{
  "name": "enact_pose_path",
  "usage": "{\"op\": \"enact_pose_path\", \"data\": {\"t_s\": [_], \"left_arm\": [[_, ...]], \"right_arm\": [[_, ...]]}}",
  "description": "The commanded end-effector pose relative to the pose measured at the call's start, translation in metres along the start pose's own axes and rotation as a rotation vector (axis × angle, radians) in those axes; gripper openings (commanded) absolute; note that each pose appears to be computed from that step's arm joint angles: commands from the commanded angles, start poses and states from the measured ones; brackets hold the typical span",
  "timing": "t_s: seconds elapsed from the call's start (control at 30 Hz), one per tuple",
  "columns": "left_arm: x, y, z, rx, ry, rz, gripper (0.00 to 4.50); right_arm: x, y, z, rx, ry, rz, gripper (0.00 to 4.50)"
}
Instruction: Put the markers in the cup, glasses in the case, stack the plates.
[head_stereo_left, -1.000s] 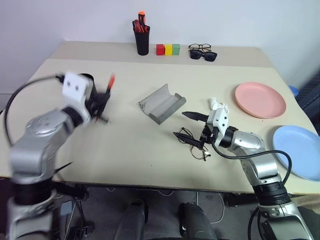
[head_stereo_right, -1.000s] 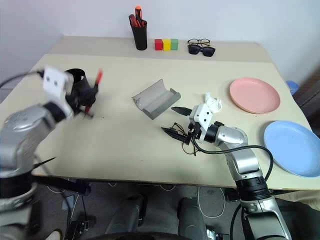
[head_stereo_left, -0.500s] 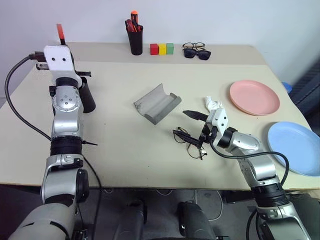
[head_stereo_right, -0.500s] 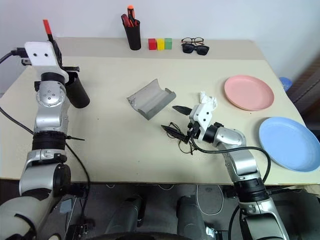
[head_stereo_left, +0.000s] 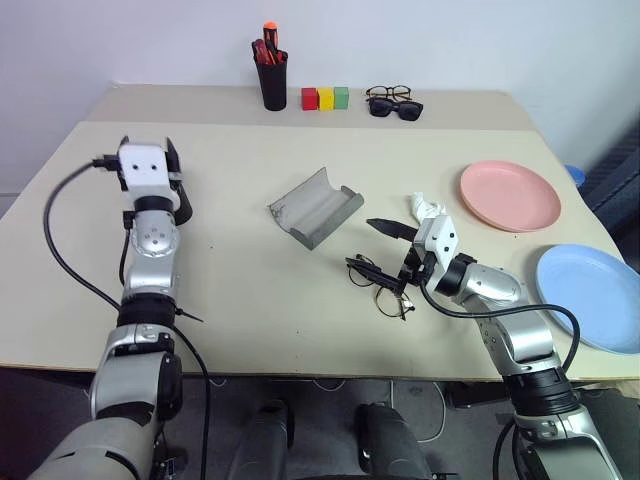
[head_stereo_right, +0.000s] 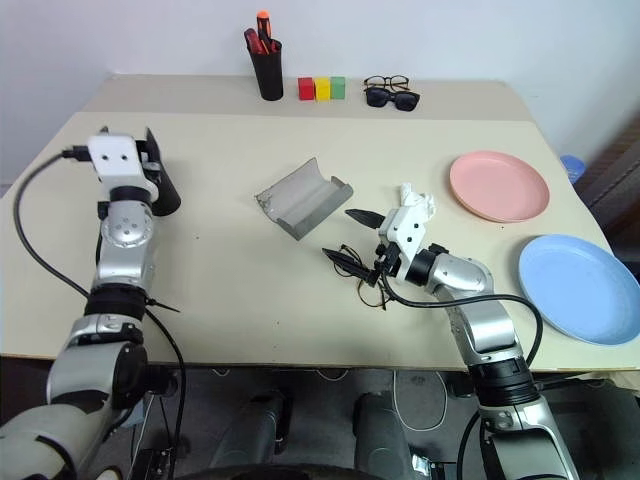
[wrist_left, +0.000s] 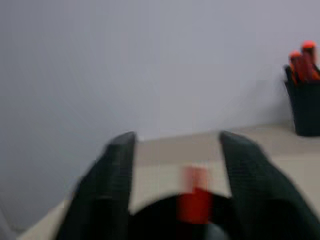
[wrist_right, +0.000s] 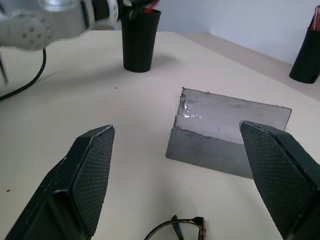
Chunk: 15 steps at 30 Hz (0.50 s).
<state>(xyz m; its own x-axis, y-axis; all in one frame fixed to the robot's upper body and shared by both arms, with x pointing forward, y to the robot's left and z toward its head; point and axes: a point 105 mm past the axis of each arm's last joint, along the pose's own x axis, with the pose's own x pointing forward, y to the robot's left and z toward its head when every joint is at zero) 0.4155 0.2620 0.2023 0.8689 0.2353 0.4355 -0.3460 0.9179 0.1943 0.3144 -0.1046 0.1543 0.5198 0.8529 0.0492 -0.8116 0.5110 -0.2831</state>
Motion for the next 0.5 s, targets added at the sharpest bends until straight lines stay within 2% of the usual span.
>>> {"op": "enact_pose_path", "data": {"t_s": [0.03, 0.07, 0.13, 0.2, 0.33, 0.5], "left_arm": [[-0.002, -0.013, 0.034, -0.128, -0.094, -0.081, 3.14], [-0.004, -0.022, 0.041, -0.174, -0.074, -0.140, 3.14], [-0.021, -0.067, 0.058, -0.219, 0.050, -0.465, 3.14], [-0.055, -0.108, 0.071, -0.171, 0.140, -0.849, 3.14], [-0.072, -0.131, 0.057, -0.255, 0.454, -0.978, 3.14], [-0.065, -0.171, 0.056, -0.283, 0.635, -0.933, 3.14]], "right_arm": [[-0.007, -0.007, 0.014, -0.040, -0.029, -0.027, 4.08], [-0.009, -0.007, 0.013, -0.039, -0.025, -0.034, 4.08], [-0.015, -0.008, 0.013, -0.043, -0.013, -0.052, 4.08], [-0.022, -0.009, 0.012, -0.045, 0.000, -0.076, 4.08], [-0.036, -0.011, 0.011, -0.053, 0.025, -0.129, 4.08], [-0.056, -0.015, 0.009, -0.062, 0.054, -0.210, 4.08]]}}
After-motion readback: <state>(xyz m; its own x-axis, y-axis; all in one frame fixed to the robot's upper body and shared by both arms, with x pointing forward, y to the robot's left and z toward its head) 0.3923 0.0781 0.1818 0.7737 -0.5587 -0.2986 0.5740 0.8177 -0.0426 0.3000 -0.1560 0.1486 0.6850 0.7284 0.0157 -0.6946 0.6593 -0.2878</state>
